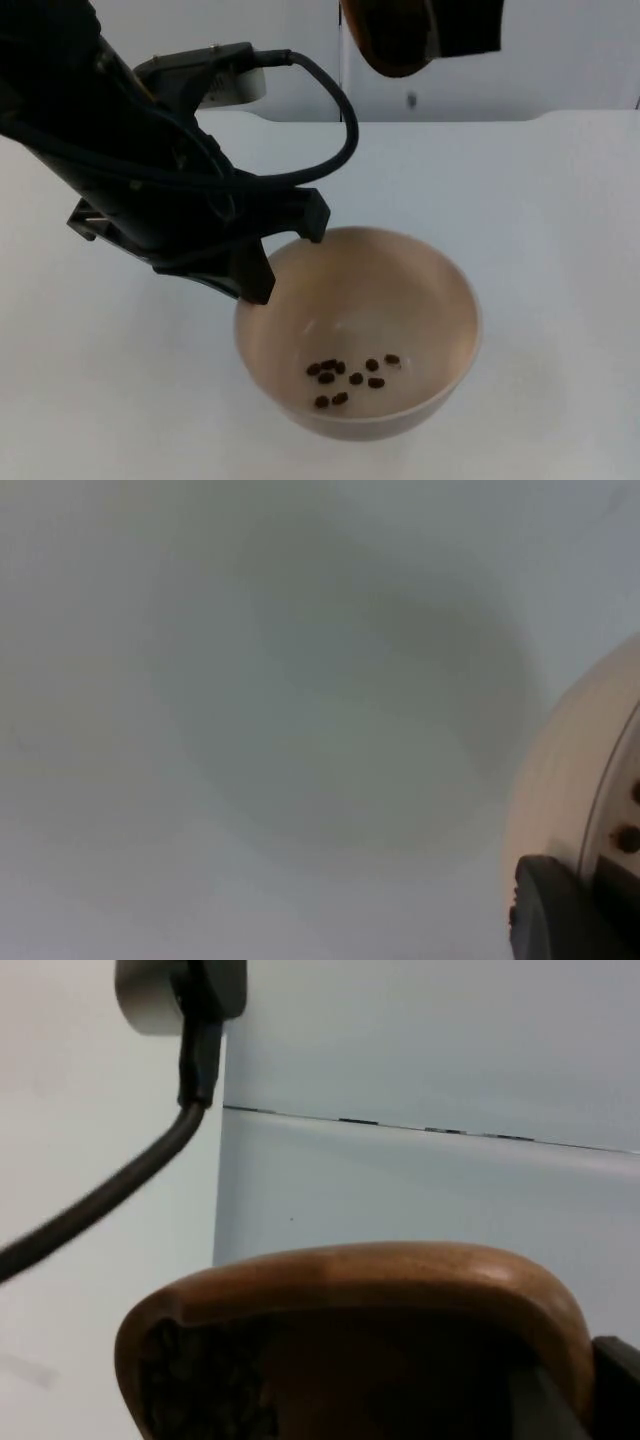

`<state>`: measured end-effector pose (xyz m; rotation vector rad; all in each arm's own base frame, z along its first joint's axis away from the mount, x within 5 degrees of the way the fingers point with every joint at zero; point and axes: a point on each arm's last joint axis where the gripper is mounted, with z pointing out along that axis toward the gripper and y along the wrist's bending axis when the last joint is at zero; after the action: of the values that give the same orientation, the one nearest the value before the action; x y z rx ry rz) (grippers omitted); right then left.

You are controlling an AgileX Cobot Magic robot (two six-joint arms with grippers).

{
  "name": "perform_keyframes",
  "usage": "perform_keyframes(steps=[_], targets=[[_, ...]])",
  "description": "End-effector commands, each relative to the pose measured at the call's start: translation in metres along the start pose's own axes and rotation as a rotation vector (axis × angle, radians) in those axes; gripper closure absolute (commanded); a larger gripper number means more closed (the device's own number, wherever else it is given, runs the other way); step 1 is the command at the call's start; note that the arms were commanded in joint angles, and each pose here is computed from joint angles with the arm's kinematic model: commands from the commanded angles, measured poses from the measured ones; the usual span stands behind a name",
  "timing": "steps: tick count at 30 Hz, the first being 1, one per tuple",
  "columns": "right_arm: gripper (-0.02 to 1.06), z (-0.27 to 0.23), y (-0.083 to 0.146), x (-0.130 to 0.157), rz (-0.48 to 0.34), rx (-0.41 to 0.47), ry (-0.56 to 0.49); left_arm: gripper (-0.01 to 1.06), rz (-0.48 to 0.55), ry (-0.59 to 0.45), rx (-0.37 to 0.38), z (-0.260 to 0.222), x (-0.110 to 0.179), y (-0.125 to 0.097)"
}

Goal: Pick up the bowl with the left hand and pour the coffee beans from the cup into the bowl with the right hand.

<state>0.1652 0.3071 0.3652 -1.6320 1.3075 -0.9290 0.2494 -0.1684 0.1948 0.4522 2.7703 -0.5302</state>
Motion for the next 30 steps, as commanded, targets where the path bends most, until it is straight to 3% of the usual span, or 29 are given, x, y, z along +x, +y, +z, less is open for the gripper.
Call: perform_keyframes(steps=[1, 19, 30], targets=[[1.04, -0.0041, -0.0013, -0.0017, -0.041, 0.024, -0.007, 1.05, -0.007, -0.006, 0.009, -0.0008, -0.0009, -0.0024], [1.04, -0.0079, -0.0067, -0.0039, -0.1, 0.098, -0.008, 1.05, -0.007, -0.006, 0.009, -0.0008, -0.0009, -0.0024], [1.04, -0.0079, -0.006, -0.004, -0.086, 0.09, -0.009, 1.05, -0.007, -0.006, 0.009, -0.0008, -0.0009, -0.0024]])
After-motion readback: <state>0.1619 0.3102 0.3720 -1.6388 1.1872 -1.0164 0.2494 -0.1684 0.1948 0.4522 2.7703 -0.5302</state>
